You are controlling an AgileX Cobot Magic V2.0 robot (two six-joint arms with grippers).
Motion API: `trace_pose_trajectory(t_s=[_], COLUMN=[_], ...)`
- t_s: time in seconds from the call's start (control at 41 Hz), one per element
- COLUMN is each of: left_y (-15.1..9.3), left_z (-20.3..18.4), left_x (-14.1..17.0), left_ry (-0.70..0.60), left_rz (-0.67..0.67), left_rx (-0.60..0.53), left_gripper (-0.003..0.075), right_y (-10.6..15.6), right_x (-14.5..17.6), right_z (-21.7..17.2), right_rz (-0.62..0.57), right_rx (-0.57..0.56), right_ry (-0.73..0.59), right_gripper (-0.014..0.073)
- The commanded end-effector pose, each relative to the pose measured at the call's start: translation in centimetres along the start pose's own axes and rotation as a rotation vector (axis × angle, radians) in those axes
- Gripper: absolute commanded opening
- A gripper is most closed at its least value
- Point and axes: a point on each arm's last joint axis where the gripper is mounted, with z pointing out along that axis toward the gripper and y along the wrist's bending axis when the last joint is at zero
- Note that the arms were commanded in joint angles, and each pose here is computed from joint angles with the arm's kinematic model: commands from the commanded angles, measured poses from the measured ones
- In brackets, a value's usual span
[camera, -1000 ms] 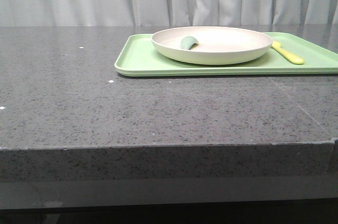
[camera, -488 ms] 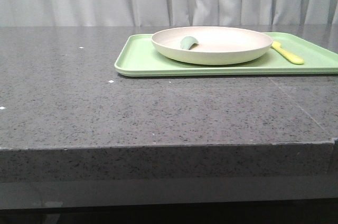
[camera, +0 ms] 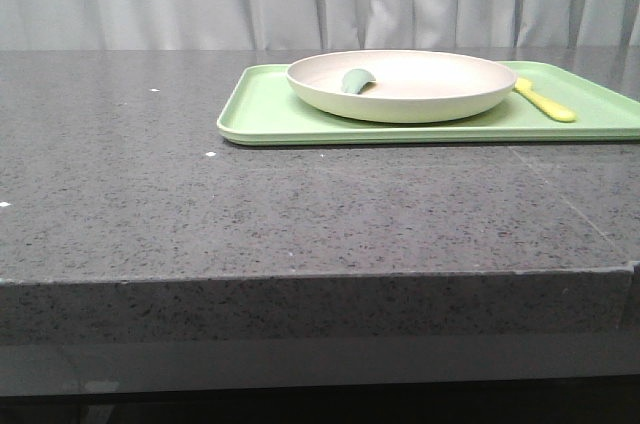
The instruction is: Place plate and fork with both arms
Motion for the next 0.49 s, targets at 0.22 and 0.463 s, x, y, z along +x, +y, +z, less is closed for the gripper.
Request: trace_pose_trajectory(t_s=[0.22,0.463], left_y=[0.0,0.0], left_z=[-0.2,-0.2], left_x=[-0.8,-0.8], left_ry=[-0.107,-0.107], left_rz=[-0.007,-0.007], left_rx=[0.0,0.0], left_gripper=[-0.0018,-0.0018], right_y=[-0.2,-0.7], right_x=[1.3,6.5], right_z=[1.4,2.2], right_rz=[-0.068,-0.031], right_rx=[-0.001,-0.006], right_ry=[-0.088,-0.106], right_gripper=[-0.0067,-0.0067])
